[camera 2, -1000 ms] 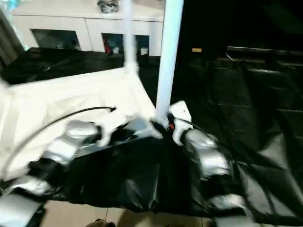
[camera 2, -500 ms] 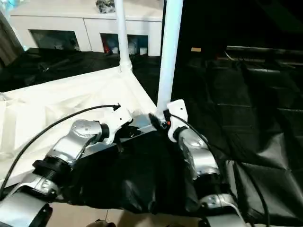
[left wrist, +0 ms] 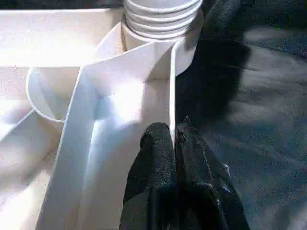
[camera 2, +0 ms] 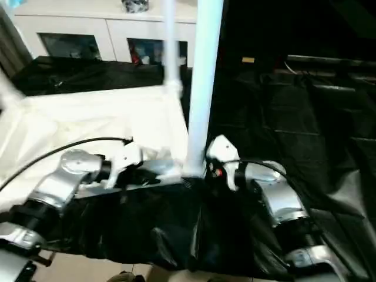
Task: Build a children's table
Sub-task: Rotate leg to tighten
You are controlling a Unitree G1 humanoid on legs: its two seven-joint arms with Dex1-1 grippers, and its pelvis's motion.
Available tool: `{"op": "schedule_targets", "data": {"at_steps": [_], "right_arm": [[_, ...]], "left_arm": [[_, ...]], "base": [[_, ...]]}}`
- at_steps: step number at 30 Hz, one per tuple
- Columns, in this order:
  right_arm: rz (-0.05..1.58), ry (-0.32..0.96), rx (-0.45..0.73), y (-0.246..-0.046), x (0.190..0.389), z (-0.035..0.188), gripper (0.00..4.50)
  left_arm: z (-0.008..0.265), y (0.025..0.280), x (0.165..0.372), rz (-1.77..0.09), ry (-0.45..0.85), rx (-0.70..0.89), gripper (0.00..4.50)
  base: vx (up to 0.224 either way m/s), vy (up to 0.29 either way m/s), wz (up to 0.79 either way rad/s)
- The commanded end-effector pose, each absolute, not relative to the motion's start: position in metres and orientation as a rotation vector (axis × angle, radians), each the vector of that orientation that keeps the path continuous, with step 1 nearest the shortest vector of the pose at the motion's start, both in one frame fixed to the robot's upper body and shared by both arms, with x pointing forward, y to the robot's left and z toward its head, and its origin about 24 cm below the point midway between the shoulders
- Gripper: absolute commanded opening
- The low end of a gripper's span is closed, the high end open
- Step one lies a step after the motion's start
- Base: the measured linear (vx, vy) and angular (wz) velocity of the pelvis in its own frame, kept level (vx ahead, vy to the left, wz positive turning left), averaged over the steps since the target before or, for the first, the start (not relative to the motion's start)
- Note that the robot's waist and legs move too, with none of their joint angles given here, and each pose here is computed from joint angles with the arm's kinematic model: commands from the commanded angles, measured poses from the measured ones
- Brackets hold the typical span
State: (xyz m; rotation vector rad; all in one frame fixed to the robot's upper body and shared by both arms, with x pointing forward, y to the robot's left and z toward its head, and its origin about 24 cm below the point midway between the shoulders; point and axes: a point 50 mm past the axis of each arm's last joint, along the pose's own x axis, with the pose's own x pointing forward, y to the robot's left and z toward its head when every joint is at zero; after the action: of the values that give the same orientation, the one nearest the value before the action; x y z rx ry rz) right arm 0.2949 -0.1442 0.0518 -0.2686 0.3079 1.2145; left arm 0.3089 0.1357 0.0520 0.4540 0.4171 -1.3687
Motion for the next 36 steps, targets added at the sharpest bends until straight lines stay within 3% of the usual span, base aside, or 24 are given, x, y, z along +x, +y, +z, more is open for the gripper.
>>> {"op": "schedule_targets", "data": {"at_steps": [1,12,19,23,25,28,35,36], "right_arm": [[1.344,0.349,-0.251,-0.131,0.283,0.043,3.93],[1.416,0.358,-0.233,-0.125,0.279,0.046,3.24],[1.343,0.333,-0.182,-0.124,0.281,0.045,2.77],[1.132,0.316,-0.174,-0.121,0.293,0.039,2.72],[0.873,0.296,-0.124,-0.115,0.309,0.032,2.7],[0.659,0.3,-0.035,-0.097,0.32,0.025,2.69],[0.547,0.26,-0.005,-0.073,0.326,0.027,2.69],[0.546,0.249,-0.003,-0.07,0.327,0.028,3.25]], "left_arm": [[0.064,0.13,0.309,-1.405,0.342,0.475,0.0],[0.064,0.137,0.307,-1.433,0.361,0.486,0.0],[0.064,0.133,0.311,-1.375,0.335,0.458,0.0],[0.063,0.125,0.321,-1.242,0.329,0.443,0.0],[0.061,0.113,0.328,-1.141,0.318,0.433,0.0],[0.058,0.095,0.331,-1.056,0.308,0.408,0.0],[0.055,0.076,0.329,-1.023,0.275,0.436,0.0],[0.055,0.074,0.329,-1.021,0.269,0.439,0.0]], "base": [[0.0,0.0,0.0],[0.0,0.0,0.0],[0.0,0.0,0.0],[0.0,0.0,0.0],[0.0,0.0,0.0],[0.0,0.0,0.0],[0.0,0.0,0.0],[0.0,0.0,0.0]]}}
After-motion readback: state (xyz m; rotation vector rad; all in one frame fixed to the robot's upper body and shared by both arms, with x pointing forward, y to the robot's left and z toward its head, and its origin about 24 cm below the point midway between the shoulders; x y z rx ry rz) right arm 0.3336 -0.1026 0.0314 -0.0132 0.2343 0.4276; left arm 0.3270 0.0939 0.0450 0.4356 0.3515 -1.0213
